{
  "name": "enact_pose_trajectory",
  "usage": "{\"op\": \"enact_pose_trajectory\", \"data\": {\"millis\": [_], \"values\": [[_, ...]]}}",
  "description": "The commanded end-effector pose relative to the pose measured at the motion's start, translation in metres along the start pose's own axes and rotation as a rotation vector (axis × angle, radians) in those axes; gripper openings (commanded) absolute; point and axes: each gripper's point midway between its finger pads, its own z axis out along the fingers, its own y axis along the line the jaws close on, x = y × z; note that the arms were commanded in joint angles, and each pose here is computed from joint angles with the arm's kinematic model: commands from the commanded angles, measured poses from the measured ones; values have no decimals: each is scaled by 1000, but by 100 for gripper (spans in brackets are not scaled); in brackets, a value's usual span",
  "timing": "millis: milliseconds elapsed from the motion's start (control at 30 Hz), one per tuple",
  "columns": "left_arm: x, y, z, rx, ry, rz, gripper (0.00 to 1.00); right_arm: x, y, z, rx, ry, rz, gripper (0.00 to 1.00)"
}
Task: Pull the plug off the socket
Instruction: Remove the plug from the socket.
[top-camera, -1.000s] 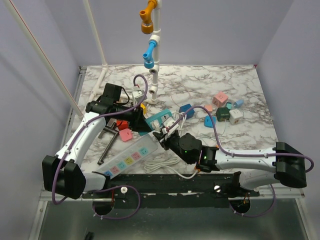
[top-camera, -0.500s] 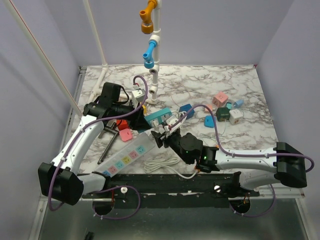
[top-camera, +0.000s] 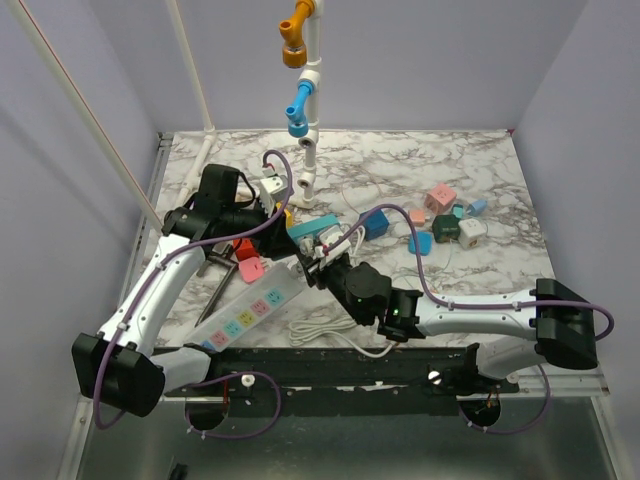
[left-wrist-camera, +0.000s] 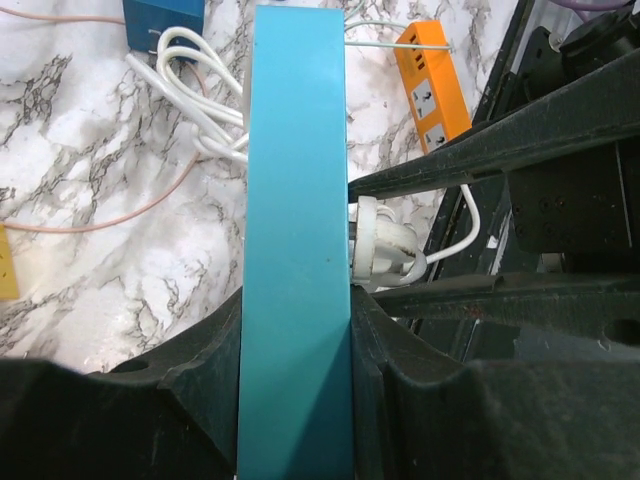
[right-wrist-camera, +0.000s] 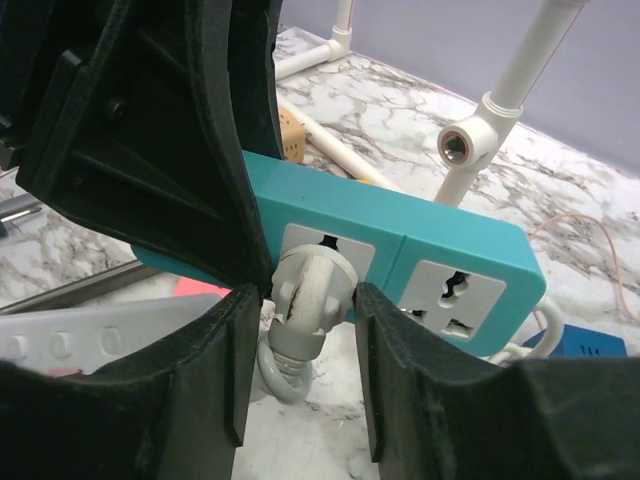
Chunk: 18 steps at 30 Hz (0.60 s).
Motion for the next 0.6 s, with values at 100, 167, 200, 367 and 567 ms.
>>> {"op": "enact_pose_trajectory", "data": {"millis": [100,167,200,367,567], "values": [[-28,-36,-10,112,-98,77,0,9,-3,5,45,37,17,40],[-30,-37,-12,110,-106,83,0,15,-2,4,47,57,24,44],[-30,-38,-12,109,-109,86,0,18,-1,3,43,64,28,47],[-30,-38,-13,107,-112,87,0,31,5,4,43,103,113,66],[-28,-42,-13,117,-115,78,0,31,7,8,55,76,149,61]]}}
